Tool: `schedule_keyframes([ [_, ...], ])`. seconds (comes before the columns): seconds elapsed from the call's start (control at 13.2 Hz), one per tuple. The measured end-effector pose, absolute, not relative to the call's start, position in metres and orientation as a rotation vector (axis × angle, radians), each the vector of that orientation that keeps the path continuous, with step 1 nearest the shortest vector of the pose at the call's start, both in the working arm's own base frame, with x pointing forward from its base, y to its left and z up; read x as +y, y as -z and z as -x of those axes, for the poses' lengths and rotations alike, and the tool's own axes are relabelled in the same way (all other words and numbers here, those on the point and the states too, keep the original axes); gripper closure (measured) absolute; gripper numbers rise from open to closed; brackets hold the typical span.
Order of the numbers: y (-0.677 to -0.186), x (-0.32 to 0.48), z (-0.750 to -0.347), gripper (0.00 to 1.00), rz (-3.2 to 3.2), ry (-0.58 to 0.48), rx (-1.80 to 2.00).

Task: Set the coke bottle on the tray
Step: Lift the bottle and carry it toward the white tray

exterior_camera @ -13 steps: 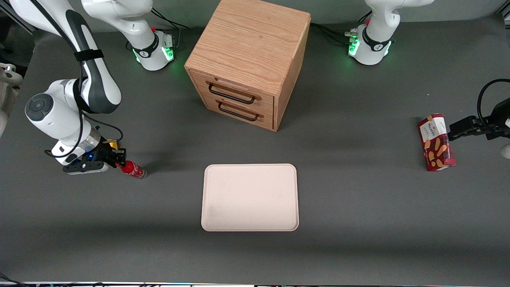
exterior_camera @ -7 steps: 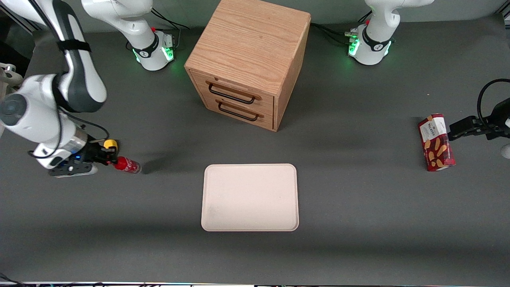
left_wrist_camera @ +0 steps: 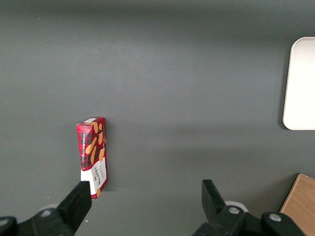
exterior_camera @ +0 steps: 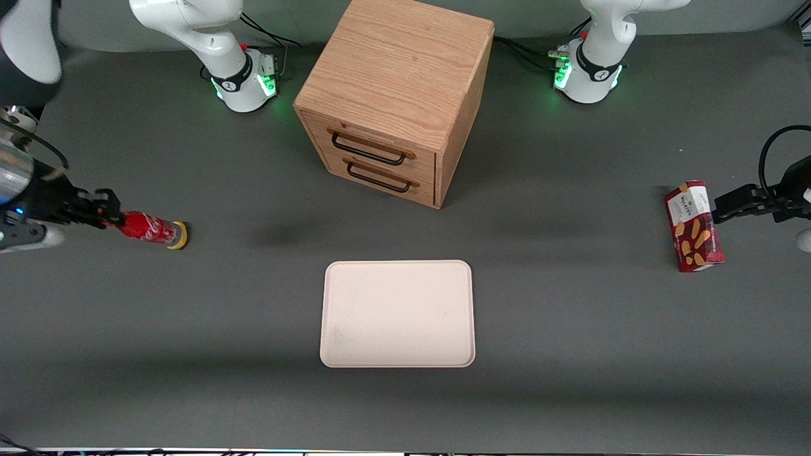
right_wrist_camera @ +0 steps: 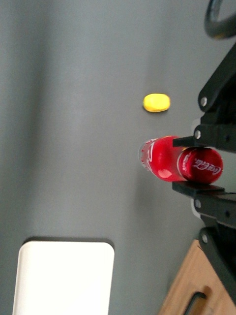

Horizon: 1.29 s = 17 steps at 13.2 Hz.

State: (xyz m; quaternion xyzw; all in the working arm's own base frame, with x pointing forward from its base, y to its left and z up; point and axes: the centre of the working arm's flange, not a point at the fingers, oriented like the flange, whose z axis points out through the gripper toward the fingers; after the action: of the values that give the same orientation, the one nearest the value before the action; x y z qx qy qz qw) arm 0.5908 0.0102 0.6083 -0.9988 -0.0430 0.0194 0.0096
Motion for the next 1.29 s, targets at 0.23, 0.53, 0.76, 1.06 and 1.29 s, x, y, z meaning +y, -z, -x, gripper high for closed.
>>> schedule_keyframes([
  [0.23,-0.655,0.012,-0.579,0.69,3.119,-0.043,-0.142],
  [0.53,-0.668,0.054,-0.582,0.69,3.118,-0.023,-0.165],
  [0.76,-0.652,0.135,-0.596,0.69,3.127,-0.035,-0.092],
  [1.06,-0.625,0.249,-0.602,0.69,3.138,-0.035,0.080],
  [1.29,-0.613,0.306,-0.597,0.69,3.135,-0.018,0.156],
])
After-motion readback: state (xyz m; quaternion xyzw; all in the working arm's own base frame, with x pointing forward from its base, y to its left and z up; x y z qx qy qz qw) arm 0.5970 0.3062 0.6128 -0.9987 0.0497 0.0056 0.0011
